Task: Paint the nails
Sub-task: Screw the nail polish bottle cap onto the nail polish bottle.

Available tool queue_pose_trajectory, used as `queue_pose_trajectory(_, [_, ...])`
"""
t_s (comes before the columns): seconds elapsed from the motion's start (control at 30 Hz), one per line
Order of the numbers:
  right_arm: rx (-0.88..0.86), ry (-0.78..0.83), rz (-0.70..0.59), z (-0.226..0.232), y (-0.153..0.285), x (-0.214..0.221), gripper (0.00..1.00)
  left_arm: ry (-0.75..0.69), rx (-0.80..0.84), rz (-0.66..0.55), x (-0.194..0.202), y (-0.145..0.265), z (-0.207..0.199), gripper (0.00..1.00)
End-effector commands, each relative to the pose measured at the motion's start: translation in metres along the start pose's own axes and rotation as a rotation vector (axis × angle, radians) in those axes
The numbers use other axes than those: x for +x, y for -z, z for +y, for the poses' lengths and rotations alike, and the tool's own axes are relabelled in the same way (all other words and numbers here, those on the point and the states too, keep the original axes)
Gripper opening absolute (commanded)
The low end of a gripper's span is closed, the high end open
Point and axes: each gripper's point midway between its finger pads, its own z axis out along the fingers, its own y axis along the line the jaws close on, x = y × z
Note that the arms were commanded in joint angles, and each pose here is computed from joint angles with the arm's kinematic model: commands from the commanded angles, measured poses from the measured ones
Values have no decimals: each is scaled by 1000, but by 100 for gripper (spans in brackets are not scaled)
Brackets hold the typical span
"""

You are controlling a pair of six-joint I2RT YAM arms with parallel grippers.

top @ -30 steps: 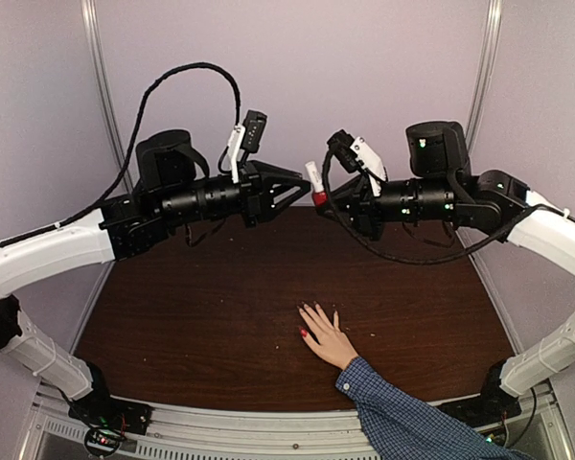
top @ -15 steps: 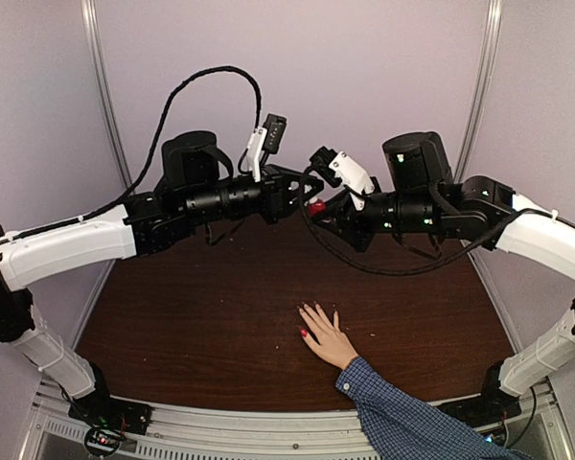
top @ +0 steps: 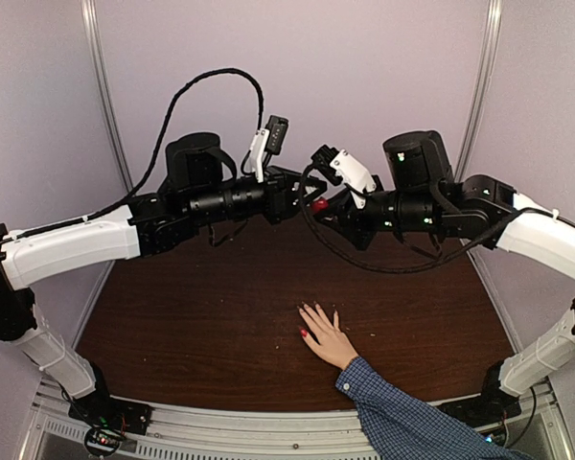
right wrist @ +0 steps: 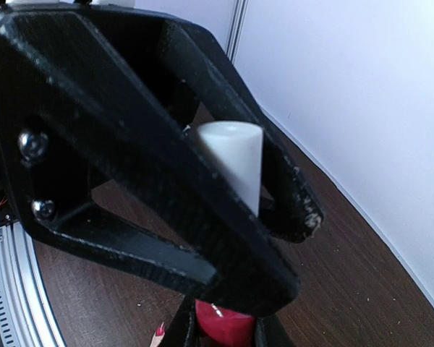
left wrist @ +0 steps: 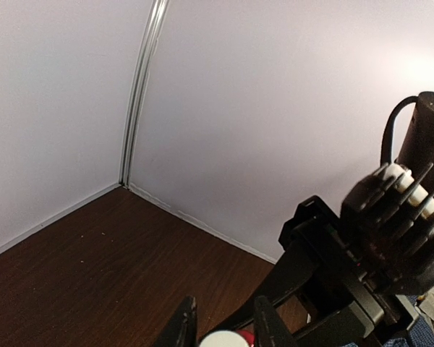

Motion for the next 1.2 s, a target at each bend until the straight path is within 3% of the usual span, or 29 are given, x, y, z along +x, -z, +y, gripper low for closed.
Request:
queue_pose_trajectory(0.0, [46,-2,-50,-9,9,-20,0,-8,0,-40,-14,0,-3,28])
queue_pose_trajectory(0.2, [42,-2,-54,-8,10,-21,0,-11,2,-38,-13,1,-4,18])
queue_pose_trajectory(0.4, [20,10,-56,-5,12,-21,0,-22,13,-37,-13,5,-7,0])
queue_pose_trajectory(1.17, [-470,-35,-283,42,60,-62,0,-95,482,23,-3,28,-86,0])
